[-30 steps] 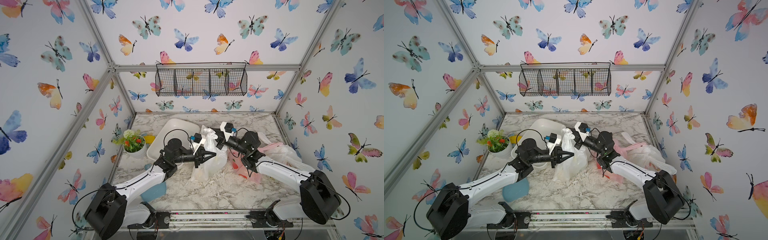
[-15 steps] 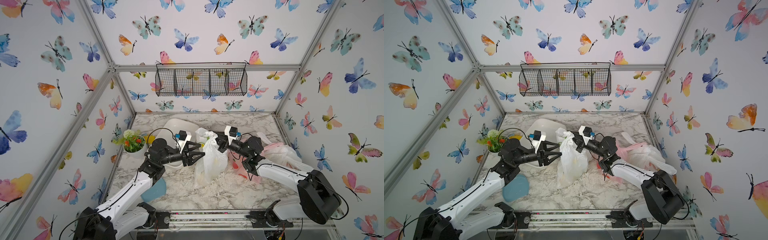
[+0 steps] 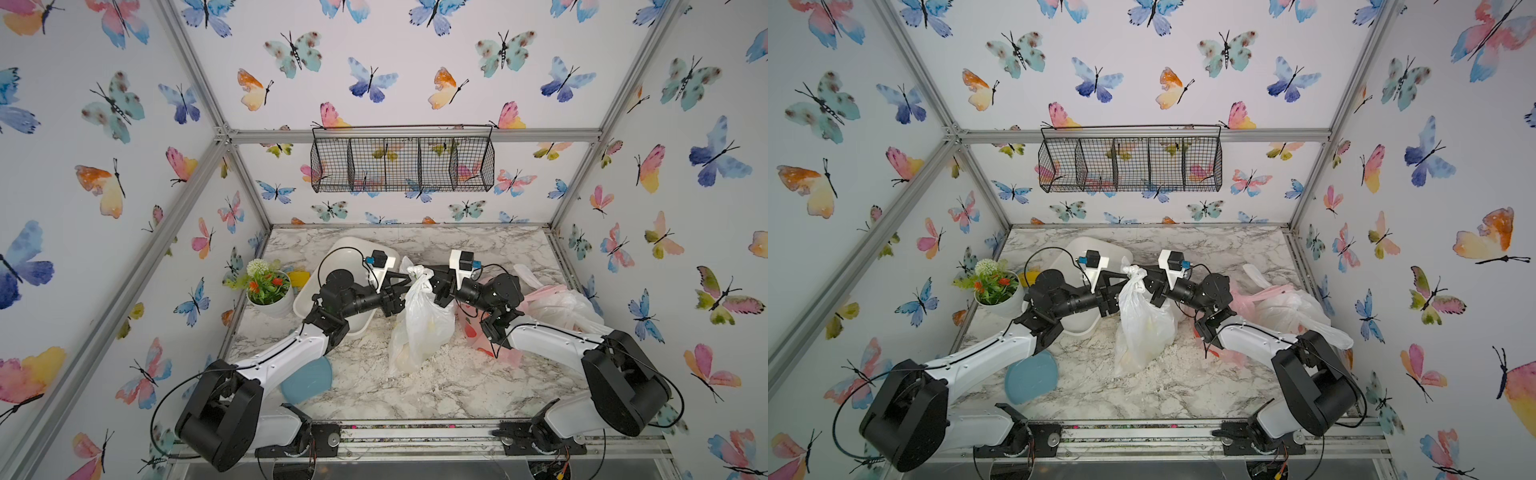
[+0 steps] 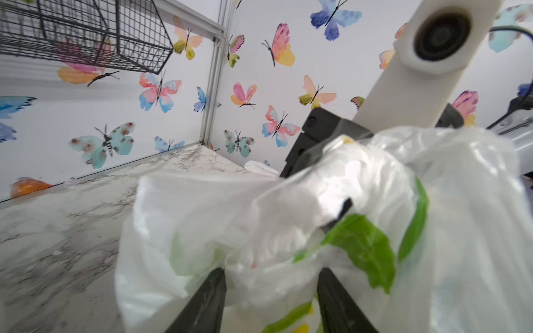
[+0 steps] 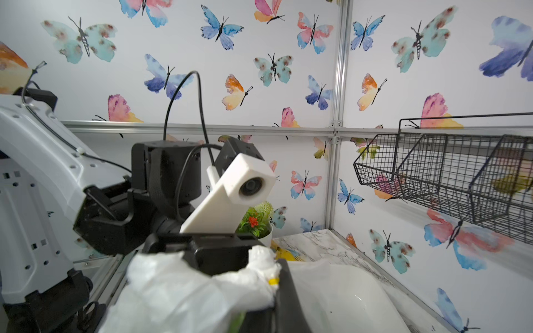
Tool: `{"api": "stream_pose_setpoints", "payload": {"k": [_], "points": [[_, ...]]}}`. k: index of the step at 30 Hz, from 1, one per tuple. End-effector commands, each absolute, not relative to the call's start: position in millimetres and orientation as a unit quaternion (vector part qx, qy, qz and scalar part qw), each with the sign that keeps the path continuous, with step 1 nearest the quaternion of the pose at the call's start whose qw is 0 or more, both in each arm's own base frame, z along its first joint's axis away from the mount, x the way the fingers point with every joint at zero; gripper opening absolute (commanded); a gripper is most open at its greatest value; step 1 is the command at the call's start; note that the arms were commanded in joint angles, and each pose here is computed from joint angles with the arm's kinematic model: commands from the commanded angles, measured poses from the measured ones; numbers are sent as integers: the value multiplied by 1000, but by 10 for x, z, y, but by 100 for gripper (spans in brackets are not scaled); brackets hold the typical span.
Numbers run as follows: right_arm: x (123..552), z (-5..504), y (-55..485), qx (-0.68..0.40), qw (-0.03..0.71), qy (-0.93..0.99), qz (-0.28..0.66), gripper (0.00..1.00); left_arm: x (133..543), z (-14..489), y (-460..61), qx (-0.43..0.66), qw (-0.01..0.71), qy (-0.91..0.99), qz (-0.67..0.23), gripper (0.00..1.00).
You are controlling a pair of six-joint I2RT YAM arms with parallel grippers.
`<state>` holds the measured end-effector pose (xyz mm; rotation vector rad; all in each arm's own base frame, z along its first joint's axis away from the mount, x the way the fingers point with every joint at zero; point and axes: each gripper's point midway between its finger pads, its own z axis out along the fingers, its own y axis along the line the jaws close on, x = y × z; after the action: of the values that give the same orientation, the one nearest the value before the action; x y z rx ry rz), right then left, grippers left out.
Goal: Place the pears into plastic bags & tie knots
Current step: Tie the plastic bag at the center of the board.
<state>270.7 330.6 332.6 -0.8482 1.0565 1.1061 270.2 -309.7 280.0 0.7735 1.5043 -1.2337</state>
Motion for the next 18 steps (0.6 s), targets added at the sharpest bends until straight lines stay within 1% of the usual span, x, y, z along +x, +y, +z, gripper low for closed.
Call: {"api": "stream_pose_setpoints", "payload": {"k": [1,7,10,13,16,18], "points": [[2628,3592,3279,-362,649,426,517,3,2573,3048,-3133,310,531,567,-548,54],[2616,3503,3339,-368,618,441,537,6,2602,2977,-2966,320,535,596,-507,54],[2626,3506,3312,-360,622,442,537,3,2617,2916,-2792,314,528,632,-473,55],[2625,3516,3310,-358,619,440,543,2,2630,2907,-2528,297,520,668,-442,55],[2606,3520,3325,-359,610,438,555,2,2592,3090,-2335,294,529,668,-433,53],[2587,3523,3339,-362,602,434,564,2,2591,3278,-2313,293,540,657,-437,50]]}}
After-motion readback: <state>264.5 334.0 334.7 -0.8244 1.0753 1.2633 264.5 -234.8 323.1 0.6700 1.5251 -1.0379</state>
